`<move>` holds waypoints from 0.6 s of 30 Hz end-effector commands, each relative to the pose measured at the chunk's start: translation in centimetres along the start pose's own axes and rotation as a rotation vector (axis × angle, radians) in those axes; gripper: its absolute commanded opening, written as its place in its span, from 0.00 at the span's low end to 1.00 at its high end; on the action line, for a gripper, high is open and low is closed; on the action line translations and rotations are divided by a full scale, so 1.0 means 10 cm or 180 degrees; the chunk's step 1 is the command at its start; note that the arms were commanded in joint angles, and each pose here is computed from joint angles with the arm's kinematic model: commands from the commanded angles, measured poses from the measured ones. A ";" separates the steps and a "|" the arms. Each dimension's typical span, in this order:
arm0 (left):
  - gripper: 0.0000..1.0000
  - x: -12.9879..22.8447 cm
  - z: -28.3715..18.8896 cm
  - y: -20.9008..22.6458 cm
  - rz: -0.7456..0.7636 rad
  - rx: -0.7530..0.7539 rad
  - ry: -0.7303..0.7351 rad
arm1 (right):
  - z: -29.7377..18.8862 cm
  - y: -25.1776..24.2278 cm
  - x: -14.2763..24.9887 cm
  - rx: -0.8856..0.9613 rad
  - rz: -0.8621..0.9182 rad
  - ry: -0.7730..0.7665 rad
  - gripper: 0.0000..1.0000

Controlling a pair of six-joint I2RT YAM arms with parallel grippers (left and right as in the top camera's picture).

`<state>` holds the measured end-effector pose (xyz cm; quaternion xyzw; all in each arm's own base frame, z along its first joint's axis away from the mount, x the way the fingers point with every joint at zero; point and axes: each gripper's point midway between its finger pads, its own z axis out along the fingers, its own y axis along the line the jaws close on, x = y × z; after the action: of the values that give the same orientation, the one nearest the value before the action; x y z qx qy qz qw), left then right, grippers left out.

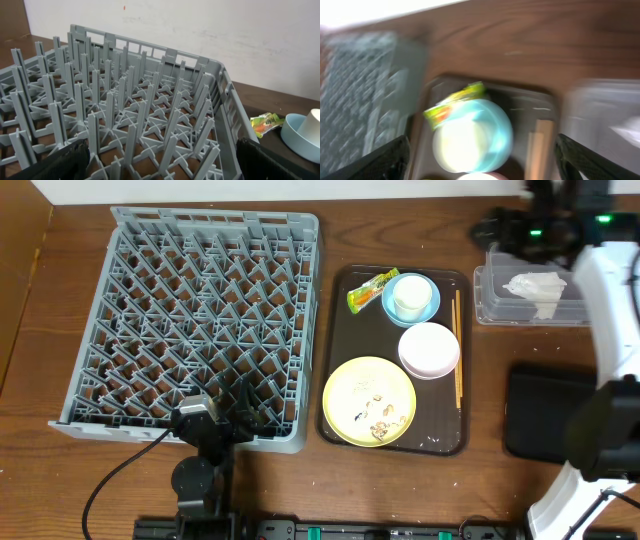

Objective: Sort waste into correct bins and load items into the dishwasher
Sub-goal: 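Grasp the tissue with the right gripper and carry it to the clear bin, then return the right gripper to the tray and grasp the yellow wrapper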

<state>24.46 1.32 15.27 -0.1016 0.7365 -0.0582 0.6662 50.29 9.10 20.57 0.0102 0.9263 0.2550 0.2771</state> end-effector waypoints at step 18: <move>0.95 0.15 0.01 0.01 0.0042 0.0012 0.0150 | 1.49 1.22 0.89 0.1551 -0.0023 -0.0737 0.93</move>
<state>24.46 1.33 15.27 -0.1018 0.7365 -0.0581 0.6662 47.52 30.60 13.66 0.0096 0.9334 0.0761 0.3505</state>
